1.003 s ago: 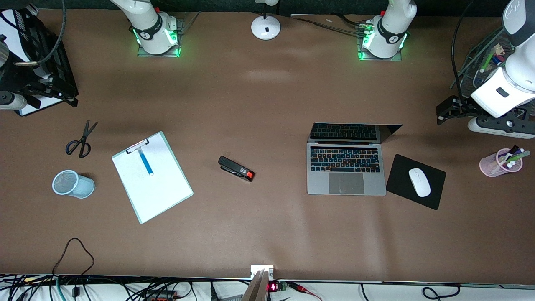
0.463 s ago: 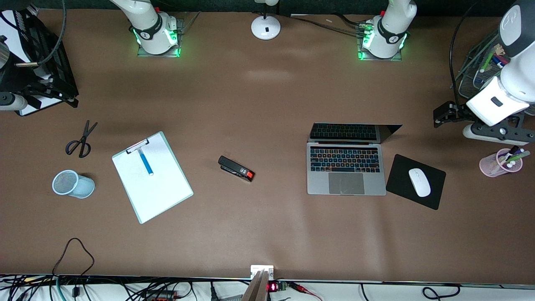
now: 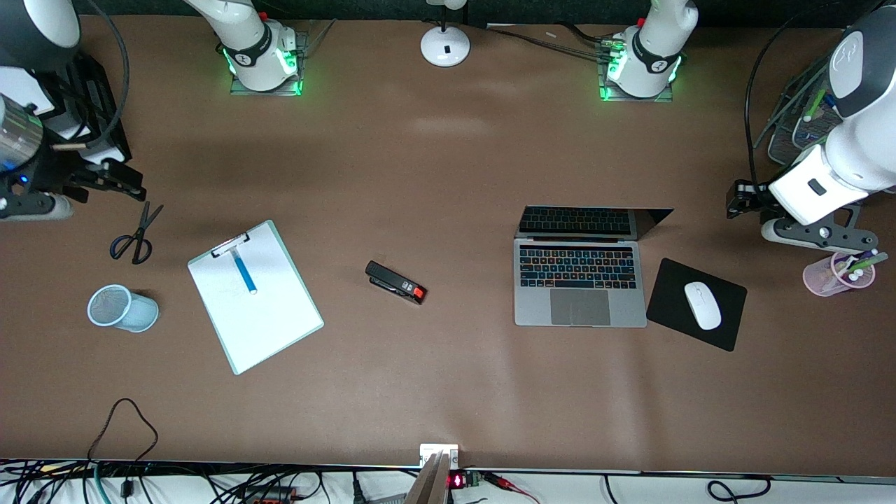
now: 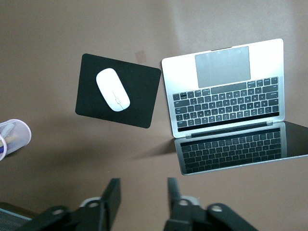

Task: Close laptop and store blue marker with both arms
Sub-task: 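Reach the right gripper to the blue marker while the left gripper reaches the laptop lid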

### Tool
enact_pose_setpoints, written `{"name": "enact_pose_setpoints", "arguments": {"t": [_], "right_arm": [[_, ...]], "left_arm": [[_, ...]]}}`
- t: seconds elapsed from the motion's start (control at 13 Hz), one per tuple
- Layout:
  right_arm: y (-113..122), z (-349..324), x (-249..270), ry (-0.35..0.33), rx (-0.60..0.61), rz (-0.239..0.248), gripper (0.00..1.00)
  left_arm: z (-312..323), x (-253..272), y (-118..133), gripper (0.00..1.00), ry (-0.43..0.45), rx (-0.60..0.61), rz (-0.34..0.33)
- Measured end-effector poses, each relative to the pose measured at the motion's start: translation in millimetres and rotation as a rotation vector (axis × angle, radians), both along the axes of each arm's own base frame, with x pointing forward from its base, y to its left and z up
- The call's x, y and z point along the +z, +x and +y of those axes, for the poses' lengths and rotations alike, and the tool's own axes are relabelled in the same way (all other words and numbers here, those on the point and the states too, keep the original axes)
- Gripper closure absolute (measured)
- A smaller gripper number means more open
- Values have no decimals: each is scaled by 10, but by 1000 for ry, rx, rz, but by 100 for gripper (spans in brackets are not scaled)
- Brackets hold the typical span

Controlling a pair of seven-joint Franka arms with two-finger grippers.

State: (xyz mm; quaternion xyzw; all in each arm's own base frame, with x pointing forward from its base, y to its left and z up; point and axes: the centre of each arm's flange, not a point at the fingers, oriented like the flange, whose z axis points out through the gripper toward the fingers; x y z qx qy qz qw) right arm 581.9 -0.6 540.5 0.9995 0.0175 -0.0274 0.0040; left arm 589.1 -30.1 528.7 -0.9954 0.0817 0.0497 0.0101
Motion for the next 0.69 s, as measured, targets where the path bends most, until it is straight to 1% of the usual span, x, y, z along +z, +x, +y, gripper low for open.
{"name": "enact_pose_setpoints", "arguments": {"t": [0.23,0.31,0.39,0.54,0.69], "right_arm": [[107,3,-313,-2,0,51,0],[137,4,-399,-3,0,63,0],[160,4,-450,-3,0,67,0],[205,12,-481,-4,2,67,0],[282,43,-632,-5,7,80,0]], "left_arm": [[-54,-4,-24,92,1,-9,19],[-107,-10,-45,99,2,-13,33],[-209,-15,-76,99,5,-7,51],[-568,-30,-196,99,24,51,107],[-1043,-34,-336,99,46,88,131]]}}
